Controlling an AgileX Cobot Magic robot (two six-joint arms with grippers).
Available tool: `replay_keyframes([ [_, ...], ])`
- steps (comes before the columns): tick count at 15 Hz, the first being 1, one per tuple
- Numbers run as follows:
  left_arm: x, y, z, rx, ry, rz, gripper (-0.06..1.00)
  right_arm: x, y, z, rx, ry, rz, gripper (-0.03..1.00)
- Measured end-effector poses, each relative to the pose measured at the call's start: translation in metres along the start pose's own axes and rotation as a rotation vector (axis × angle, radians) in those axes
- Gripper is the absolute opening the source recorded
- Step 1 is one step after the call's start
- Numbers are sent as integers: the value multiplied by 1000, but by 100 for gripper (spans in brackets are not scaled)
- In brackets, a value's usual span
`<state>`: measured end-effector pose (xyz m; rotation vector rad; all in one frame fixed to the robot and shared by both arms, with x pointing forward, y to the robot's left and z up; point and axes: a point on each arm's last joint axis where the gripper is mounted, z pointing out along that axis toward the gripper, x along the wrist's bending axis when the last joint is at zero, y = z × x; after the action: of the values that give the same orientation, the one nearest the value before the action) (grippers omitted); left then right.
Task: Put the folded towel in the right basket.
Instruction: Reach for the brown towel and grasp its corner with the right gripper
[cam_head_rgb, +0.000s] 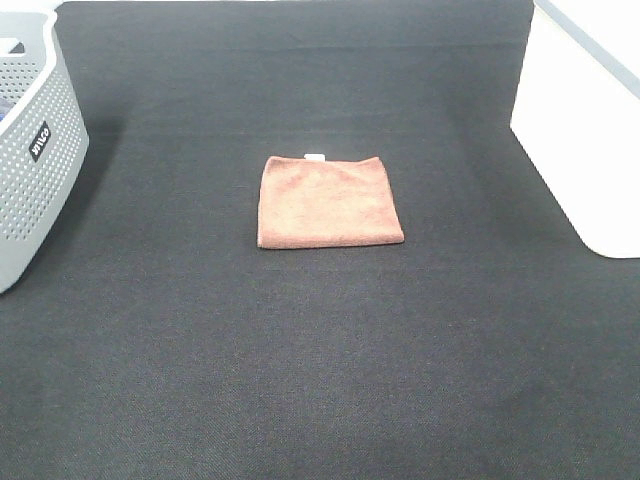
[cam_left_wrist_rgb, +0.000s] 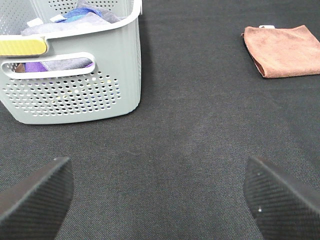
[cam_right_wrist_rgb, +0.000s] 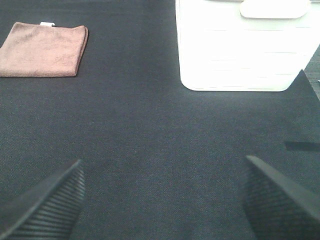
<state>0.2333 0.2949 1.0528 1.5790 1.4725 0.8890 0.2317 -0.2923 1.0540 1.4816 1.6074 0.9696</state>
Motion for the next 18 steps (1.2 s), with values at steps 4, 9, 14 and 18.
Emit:
replay_keyframes([
  [4, 0, 0, 0, 0, 0, 0, 87, 0, 0, 0, 0, 0, 0, 79],
  [9, 0, 0, 0, 0, 0, 0, 87, 0, 0, 0, 0, 0, 0, 79],
  [14, 0, 0, 0, 0, 0, 0, 87, 0, 0, 0, 0, 0, 0, 79],
  [18, 0, 0, 0, 0, 0, 0, 87, 0, 0, 0, 0, 0, 0, 79],
])
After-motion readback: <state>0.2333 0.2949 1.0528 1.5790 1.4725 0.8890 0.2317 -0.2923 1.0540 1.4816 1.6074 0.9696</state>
